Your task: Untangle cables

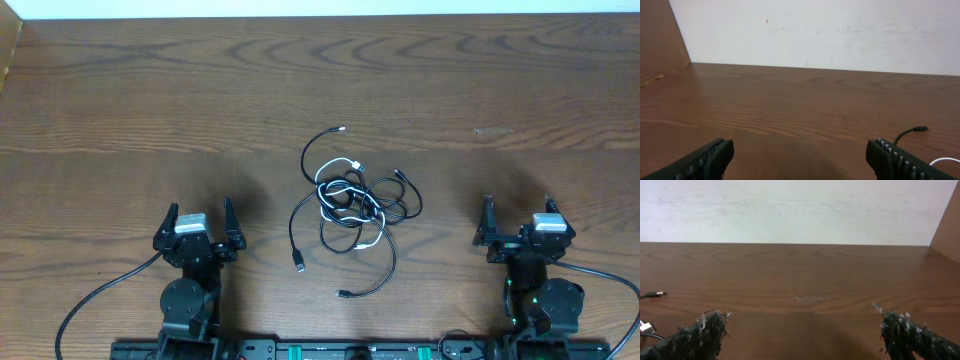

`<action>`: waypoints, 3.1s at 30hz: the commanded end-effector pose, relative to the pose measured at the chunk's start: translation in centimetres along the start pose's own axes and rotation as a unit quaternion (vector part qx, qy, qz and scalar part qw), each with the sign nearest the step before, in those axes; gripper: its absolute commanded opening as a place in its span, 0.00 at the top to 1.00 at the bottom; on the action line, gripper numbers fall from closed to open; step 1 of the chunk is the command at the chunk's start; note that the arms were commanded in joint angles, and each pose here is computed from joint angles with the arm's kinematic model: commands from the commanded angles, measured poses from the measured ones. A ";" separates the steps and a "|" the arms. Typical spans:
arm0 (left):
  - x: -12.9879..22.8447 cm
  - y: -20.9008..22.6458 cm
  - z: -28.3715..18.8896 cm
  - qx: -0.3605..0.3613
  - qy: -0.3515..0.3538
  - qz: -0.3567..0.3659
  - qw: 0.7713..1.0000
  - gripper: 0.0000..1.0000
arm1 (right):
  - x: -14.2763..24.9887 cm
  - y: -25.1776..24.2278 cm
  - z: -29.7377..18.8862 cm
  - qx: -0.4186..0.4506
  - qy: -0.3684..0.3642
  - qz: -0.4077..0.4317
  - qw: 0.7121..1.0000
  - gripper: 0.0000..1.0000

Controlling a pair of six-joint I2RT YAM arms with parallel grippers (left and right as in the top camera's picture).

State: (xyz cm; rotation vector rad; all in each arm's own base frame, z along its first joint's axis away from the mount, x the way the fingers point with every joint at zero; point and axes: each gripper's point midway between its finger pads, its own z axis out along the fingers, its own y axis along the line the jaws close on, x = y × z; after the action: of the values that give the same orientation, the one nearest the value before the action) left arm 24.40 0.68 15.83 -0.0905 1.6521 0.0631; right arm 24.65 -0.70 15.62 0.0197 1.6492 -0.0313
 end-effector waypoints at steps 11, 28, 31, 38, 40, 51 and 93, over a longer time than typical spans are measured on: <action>0.4 0.4 -0.3 -0.010 0.021 -0.012 1.000 0.11 | 0.0 -0.1 0.0 0.001 -0.002 0.007 1.000 0.01; 0.0 -1.4 0.5 0.032 0.141 0.008 0.990 0.11 | 0.0 -0.1 0.0 0.001 -0.002 0.007 1.000 0.01; 0.2 -2.0 0.9 0.044 0.180 0.013 0.983 0.11 | 0.0 -0.1 0.0 0.001 -0.002 0.007 1.000 0.01; 1.0 -6.1 1.7 0.158 0.263 0.045 0.951 0.10 | 0.0 -0.1 0.0 0.001 -0.002 0.007 1.000 0.01; 1.3 -7.5 1.8 0.198 0.282 0.048 0.938 0.10 | 0.0 -0.1 0.0 0.001 -0.002 0.007 1.000 0.01; 4.2 -10.6 2.5 0.304 0.436 0.081 0.844 0.10 | 0.0 -0.1 0.0 0.001 -0.002 0.007 1.000 0.01; 1.5 -16.1 4.1 0.257 0.531 -0.026 0.807 0.10 | 0.0 -0.1 0.0 0.001 -0.002 0.007 1.000 0.01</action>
State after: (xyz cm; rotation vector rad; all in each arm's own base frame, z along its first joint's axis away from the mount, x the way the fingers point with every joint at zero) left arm 29.66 -15.04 14.53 0.3495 2.7084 -0.5951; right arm 24.64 -0.70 15.67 0.0197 1.6469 -0.0313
